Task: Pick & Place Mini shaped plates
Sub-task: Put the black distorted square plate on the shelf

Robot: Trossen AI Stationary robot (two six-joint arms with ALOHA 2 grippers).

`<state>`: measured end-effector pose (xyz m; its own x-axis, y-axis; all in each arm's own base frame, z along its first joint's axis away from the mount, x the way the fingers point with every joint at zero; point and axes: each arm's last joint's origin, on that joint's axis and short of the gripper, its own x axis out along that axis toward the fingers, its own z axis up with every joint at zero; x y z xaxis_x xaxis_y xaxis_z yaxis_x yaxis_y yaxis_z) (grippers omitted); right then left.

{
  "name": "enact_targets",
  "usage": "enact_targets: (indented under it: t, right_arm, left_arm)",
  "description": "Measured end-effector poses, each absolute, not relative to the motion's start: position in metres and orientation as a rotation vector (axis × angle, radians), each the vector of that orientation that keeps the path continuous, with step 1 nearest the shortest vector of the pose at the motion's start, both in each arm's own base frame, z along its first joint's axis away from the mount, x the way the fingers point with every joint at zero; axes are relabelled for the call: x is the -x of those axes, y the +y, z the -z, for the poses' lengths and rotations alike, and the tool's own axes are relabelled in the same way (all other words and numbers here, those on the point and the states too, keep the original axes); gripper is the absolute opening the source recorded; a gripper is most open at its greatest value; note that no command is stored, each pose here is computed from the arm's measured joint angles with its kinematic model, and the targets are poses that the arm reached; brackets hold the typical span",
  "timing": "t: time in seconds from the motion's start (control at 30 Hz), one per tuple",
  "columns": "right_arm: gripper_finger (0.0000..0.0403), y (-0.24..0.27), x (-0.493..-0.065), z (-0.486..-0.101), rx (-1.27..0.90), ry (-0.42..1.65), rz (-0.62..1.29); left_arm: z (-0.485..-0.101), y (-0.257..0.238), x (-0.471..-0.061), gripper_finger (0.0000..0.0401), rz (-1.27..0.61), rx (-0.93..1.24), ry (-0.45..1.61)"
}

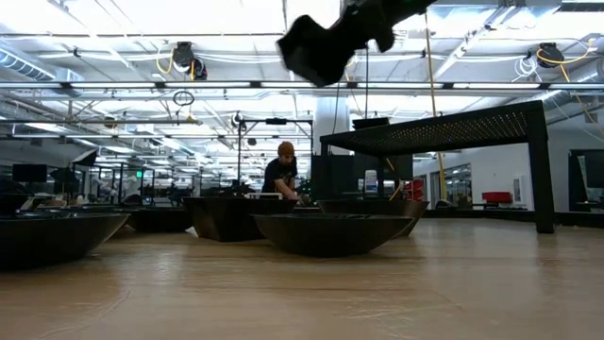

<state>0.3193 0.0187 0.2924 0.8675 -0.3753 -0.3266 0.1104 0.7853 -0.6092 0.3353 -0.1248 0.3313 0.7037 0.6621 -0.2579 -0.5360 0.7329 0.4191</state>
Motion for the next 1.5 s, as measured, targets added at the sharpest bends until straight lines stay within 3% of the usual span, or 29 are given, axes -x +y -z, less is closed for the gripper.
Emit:
enact_targets:
  t: [0.13,0.27,0.4,0.57,0.77,1.0,1.3,1.5]
  right_arm:
    - [0.0001,0.005,-0.287,-0.316,0.614,0.512,0.445]
    - [0.0000,-0.025,-0.236,-0.343,0.481,0.541,0.617]
    - [0.0000,-0.060,-0.182,-0.355,0.251,0.574,0.782]
    - [0.0000,-0.093,-0.143,-0.355,-0.008,0.581,0.772]
    - [0.0000,-0.126,-0.139,-0.334,-0.196,0.708,0.686]
    - [0.0000,-0.154,-0.150,-0.311,-0.246,0.829,0.707]
    - [0.0002,-0.159,-0.153,-0.303,-0.271,0.871,0.704]
    - [0.0034,-0.157,-0.152,-0.304,-0.274,0.873,0.704]
  left_arm:
    - [-0.340,-0.139,-0.328,0.0269,-0.678,-0.384,0.401]
    - [-0.335,-0.148,-0.316,0.0297,-0.733,-0.439,0.414]
    - [-0.324,-0.144,-0.306,0.0297,-0.763,-0.372,0.449]
    - [-0.316,-0.135,-0.299,0.0278,-0.772,-0.268,0.508]
    - [-0.313,-0.124,-0.304,0.0255,-0.753,-0.191,0.573]
    - [-0.308,-0.114,-0.308,0.0239,-0.740,-0.159,0.629]
    - [-0.307,-0.112,-0.309,0.0241,-0.729,-0.139,0.647]
    - [-0.307,-0.112,-0.309,0.0241,-0.721,-0.134,0.653]
